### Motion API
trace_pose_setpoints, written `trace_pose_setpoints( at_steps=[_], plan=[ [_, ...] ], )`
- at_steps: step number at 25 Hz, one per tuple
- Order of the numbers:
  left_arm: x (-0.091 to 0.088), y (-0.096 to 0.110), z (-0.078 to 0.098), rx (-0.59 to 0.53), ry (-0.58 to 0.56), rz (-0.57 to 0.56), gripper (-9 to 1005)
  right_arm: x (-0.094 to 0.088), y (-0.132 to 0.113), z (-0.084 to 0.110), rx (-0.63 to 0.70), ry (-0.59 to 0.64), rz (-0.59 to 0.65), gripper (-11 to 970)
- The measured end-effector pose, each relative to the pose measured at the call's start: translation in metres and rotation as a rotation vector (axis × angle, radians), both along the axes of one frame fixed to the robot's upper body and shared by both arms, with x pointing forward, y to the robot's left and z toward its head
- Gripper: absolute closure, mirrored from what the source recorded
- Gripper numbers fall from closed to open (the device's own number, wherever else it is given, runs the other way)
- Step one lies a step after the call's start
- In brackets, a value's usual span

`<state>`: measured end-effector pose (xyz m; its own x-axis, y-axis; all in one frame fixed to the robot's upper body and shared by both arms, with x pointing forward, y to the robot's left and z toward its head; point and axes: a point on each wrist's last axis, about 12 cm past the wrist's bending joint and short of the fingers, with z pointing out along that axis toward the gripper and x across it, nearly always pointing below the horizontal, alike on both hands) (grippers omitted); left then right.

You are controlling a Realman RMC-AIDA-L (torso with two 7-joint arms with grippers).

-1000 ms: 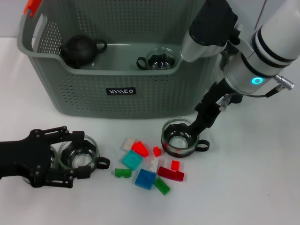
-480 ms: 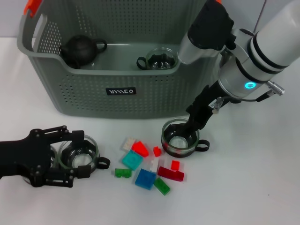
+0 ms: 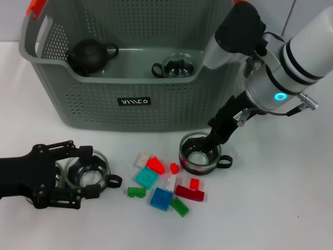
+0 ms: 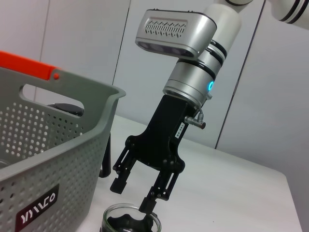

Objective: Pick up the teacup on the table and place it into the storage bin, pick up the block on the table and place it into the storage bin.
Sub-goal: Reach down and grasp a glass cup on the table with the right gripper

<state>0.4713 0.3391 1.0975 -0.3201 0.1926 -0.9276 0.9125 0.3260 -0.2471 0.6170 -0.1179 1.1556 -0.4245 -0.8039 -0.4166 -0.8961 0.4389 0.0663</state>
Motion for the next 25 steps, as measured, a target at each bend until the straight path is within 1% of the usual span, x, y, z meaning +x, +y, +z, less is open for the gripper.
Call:
trace_pose_setpoints(
  at_steps=[18, 25],
  plan=[
    [-0.0020, -0.0003, -0.0018, 0.000, 0.002, 0.001, 62, -0.0009, -0.0084, -0.0076, 0.026, 0.027, -0.102, 228],
    [-0.0027, -0.0003, -0.0022, 0.000, 0.002, 0.002, 62, -0.0026, -0.0086, -0.0078, 0.036, 0.068, -0.162, 226]
  ],
)
